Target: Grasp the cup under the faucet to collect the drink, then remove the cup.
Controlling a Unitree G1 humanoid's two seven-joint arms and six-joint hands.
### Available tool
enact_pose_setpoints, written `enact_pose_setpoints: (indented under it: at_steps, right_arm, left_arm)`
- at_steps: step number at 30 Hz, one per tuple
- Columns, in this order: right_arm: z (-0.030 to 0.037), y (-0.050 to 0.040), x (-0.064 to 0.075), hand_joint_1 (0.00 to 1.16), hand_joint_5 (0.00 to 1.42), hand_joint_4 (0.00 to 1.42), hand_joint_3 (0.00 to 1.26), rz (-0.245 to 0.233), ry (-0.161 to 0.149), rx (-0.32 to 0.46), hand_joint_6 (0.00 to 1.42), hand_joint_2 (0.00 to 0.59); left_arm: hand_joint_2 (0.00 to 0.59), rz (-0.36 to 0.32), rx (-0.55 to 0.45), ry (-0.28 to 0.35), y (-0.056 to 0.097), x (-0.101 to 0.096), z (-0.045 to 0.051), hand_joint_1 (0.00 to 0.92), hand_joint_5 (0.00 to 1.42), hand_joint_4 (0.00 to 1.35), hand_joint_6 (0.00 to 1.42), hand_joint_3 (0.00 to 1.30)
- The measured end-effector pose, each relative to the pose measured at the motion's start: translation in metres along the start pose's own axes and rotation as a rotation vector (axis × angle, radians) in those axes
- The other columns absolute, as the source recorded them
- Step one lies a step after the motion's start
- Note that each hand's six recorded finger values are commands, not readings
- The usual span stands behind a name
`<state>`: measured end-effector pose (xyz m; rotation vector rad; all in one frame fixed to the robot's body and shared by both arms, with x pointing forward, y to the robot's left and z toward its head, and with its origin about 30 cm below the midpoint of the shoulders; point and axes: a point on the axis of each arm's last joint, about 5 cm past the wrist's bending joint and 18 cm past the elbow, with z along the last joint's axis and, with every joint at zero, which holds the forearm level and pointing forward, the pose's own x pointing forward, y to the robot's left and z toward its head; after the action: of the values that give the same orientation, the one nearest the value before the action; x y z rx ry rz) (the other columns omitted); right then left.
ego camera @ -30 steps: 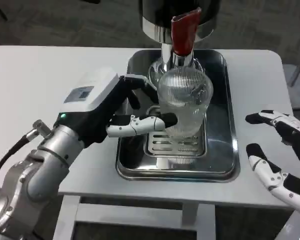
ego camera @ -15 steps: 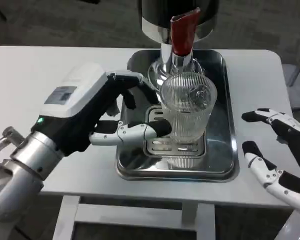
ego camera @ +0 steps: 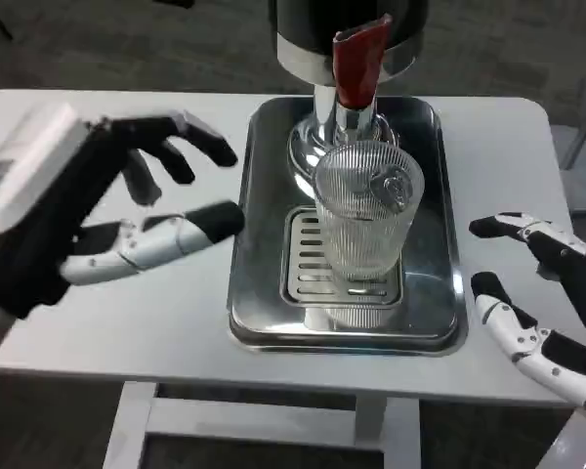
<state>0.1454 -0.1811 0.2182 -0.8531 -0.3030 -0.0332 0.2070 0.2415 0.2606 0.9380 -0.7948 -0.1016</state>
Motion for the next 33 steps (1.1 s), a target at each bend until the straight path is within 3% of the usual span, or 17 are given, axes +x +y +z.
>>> enact_pose_setpoints:
  at_steps: [5, 8, 11, 18, 26, 33]
  right_arm:
    - [-0.0002, 0.0005, -0.001, 0.45, 0.09, 0.14, 0.27, 0.002, 0.003, 0.001, 0.23, 0.489]
    - [-0.0001, 0.0006, -0.001, 0.45, 0.09, 0.14, 0.27, 0.000, 0.003, 0.004, 0.23, 0.489]
    - [0.0000, 0.0003, -0.002, 0.45, 0.09, 0.15, 0.27, -0.006, 0.004, 0.005, 0.23, 0.489]
    - [0.0020, -0.0012, -0.004, 0.45, 0.09, 0.15, 0.27, -0.018, -0.003, 0.009, 0.23, 0.489]
    - [0.0016, -0.0017, -0.004, 0.45, 0.09, 0.15, 0.28, -0.026, 0.002, 0.012, 0.23, 0.489]
    - [0.0016, -0.0017, -0.004, 0.45, 0.10, 0.16, 0.28, -0.034, 0.006, 0.020, 0.23, 0.489]
  left_arm:
    - [0.095, 0.057, -0.142, -0.037, 0.021, 0.005, 0.0011, 0.000, 0.35, 0.30, 0.42, 0.35]
    - [0.088, 0.075, -0.205, -0.110, 0.036, 0.018, 0.0062, 0.000, 0.33, 0.27, 0.40, 0.29]
    - [0.081, 0.070, -0.292, -0.201, 0.049, 0.036, 0.0143, 0.000, 0.32, 0.23, 0.39, 0.26]
    - [0.069, -0.006, -0.444, -0.328, 0.064, 0.069, 0.0281, 0.000, 0.30, 0.20, 0.39, 0.25]
    - [0.060, -0.034, -0.547, -0.351, 0.065, 0.090, 0.0305, 0.000, 0.30, 0.20, 0.39, 0.25]
    - [0.057, -0.121, -0.619, -0.298, 0.055, 0.106, 0.0226, 0.000, 0.30, 0.20, 0.37, 0.24]
